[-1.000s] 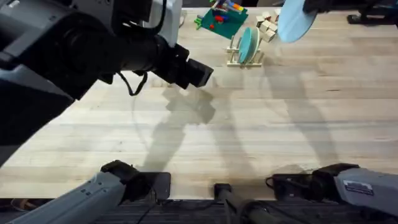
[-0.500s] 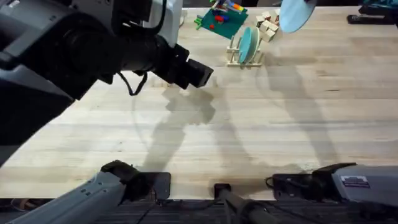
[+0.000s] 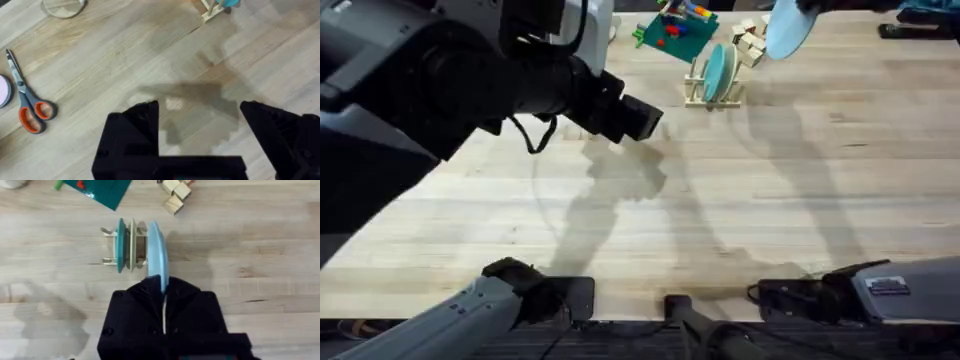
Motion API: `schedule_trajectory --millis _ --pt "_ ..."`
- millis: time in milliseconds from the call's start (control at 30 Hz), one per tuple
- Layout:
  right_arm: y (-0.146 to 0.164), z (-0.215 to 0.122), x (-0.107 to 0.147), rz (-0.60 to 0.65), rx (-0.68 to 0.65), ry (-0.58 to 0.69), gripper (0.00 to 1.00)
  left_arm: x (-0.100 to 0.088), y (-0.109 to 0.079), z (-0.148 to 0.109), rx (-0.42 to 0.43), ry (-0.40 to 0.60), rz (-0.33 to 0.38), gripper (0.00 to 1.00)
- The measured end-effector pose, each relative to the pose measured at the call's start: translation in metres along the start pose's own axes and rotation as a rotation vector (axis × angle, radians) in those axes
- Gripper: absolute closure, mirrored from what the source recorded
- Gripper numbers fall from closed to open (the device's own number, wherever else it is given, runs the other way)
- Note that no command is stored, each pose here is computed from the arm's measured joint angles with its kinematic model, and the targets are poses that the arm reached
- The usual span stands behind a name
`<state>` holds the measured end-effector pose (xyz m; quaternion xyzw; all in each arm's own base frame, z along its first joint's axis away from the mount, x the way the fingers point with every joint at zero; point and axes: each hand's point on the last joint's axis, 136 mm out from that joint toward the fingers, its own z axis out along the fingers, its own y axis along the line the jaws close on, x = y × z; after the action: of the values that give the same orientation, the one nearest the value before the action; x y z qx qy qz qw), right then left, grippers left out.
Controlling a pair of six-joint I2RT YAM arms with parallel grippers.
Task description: Pick up the plates from the table one by one and place each into a slot on the dish rack.
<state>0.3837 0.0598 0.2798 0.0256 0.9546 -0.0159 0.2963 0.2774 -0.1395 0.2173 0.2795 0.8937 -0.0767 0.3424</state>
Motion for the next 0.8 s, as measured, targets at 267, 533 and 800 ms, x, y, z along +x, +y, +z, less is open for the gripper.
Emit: schedule_trajectory --millis 267,533,800 --pt "0.006 0.044 0.003 -0.008 0.027 0.073 0.971 0.0 0.0 0.0 0.0 0.0 0.0 0.008" --pt "0.012 0.074 0.003 -0.012 0.034 0.104 0.971 0.0 0.0 0.0 0.0 0.0 0.0 0.008" --pt "0.021 0.087 0.003 -0.022 0.028 0.108 0.971 0.0 0.0 0.0 0.0 0.0 0.0 0.008"
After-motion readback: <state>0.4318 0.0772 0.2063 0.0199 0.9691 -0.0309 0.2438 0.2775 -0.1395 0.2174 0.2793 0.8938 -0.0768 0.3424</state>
